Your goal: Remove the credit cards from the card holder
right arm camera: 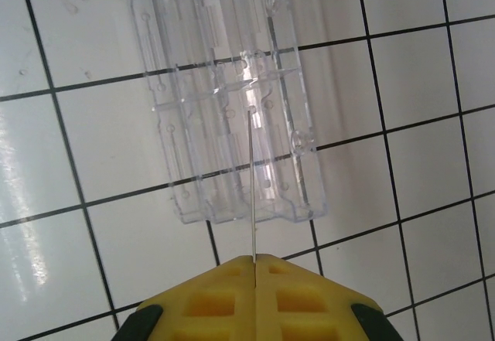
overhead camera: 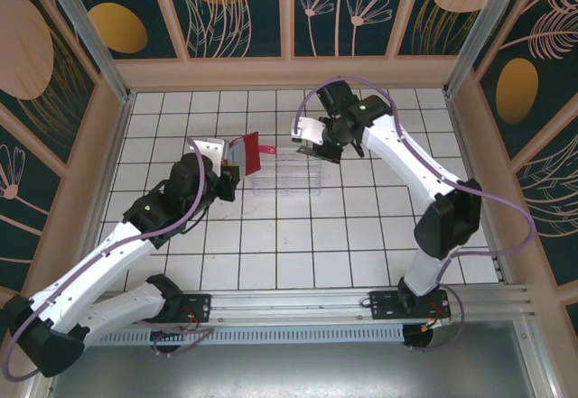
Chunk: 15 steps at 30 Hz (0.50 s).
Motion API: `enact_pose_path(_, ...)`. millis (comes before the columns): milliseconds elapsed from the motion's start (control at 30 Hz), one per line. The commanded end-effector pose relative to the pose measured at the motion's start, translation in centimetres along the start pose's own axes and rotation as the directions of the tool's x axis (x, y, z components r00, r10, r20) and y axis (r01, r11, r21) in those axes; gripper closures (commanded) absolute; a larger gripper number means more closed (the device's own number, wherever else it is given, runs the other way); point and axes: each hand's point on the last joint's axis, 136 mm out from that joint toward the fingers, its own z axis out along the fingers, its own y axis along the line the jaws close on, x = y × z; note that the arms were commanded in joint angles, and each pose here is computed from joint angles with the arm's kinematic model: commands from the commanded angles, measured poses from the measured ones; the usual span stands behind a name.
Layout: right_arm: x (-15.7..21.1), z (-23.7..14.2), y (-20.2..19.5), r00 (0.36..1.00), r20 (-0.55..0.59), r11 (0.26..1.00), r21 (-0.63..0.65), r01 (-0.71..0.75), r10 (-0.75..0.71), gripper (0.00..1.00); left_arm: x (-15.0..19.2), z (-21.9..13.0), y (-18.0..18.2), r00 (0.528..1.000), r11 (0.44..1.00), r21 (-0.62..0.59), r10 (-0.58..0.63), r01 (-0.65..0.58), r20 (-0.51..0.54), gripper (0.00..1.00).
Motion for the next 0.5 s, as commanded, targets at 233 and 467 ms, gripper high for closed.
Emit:
enact_pose_path(233,0.1,3.4,-0.5,0.986,-0.123,0.993,-0.058,0.102,-0.109,1.0,-0.8,-1.6,1.5,0.997,0.999,-0.036,-0.033,0.035,0.07,0.98)
enact_pose_path(467,0.3,5.0,-1.5,0.981,-0.16,0.993,-0.058,0.105,-0.113,1.0,-0.6,-2.0,1.9,0.996,0.998,-0.043,-0.038,0.042,0.078,0.97)
